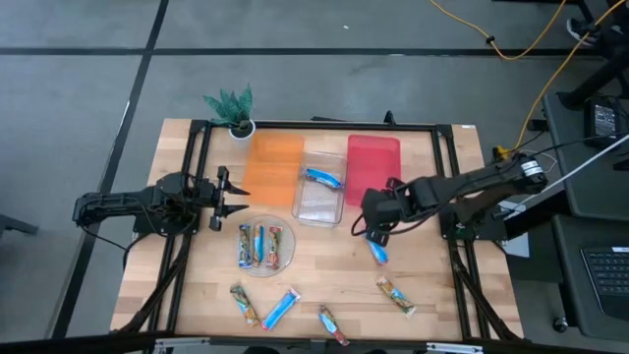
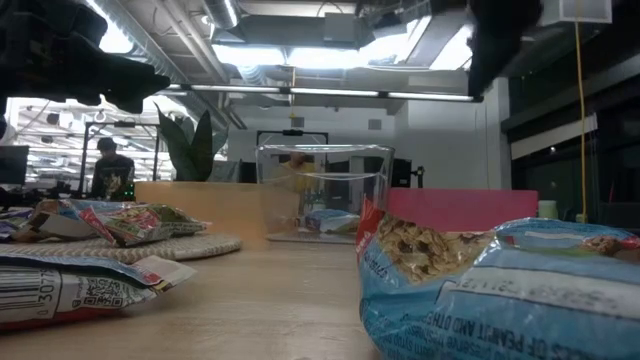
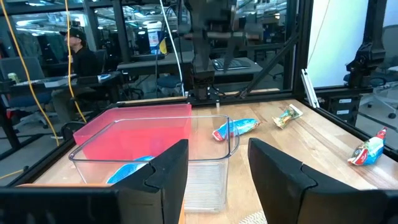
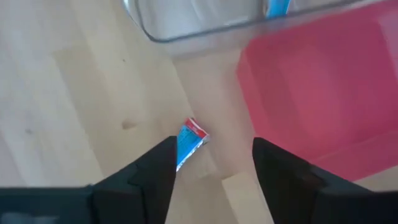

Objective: Pick and place Granola Bars by type
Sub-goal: Put the top right red granola bar into the red bin

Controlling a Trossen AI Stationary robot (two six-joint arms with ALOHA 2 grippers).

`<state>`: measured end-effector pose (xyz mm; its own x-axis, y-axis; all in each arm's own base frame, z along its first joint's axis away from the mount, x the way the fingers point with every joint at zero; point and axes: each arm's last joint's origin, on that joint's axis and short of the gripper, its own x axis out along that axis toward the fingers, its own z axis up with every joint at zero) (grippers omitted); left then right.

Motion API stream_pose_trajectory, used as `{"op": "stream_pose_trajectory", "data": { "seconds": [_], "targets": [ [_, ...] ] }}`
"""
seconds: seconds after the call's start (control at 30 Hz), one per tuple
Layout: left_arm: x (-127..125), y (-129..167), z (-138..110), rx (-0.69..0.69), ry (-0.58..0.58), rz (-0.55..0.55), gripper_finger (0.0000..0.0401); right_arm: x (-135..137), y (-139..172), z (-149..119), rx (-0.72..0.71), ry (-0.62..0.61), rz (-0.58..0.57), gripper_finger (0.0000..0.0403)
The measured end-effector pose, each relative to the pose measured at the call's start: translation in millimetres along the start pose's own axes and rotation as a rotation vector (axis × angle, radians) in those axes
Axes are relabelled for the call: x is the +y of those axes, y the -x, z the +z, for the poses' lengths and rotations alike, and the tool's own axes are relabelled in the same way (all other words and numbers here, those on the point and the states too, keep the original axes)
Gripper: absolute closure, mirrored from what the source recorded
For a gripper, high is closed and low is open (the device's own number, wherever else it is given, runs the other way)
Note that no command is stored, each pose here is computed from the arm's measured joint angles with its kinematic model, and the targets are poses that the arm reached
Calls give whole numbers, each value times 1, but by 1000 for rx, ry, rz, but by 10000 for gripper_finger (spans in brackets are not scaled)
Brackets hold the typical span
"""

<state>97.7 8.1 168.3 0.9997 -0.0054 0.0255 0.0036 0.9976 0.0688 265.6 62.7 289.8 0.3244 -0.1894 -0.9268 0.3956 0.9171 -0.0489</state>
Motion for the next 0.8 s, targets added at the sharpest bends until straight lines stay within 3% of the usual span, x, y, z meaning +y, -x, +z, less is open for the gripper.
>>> {"op": "stream_pose_trajectory", "data": {
  "seconds": [0.33, 0.8],
  "targets": [
    [0, 0, 0, 0, 0, 0, 239, -4, -55, -25, 67, -120, 4, 191],
    [0, 0, 0, 0, 0, 0, 240, -6, -61, -28, 77, -237, 4, 191]
  ]
}}
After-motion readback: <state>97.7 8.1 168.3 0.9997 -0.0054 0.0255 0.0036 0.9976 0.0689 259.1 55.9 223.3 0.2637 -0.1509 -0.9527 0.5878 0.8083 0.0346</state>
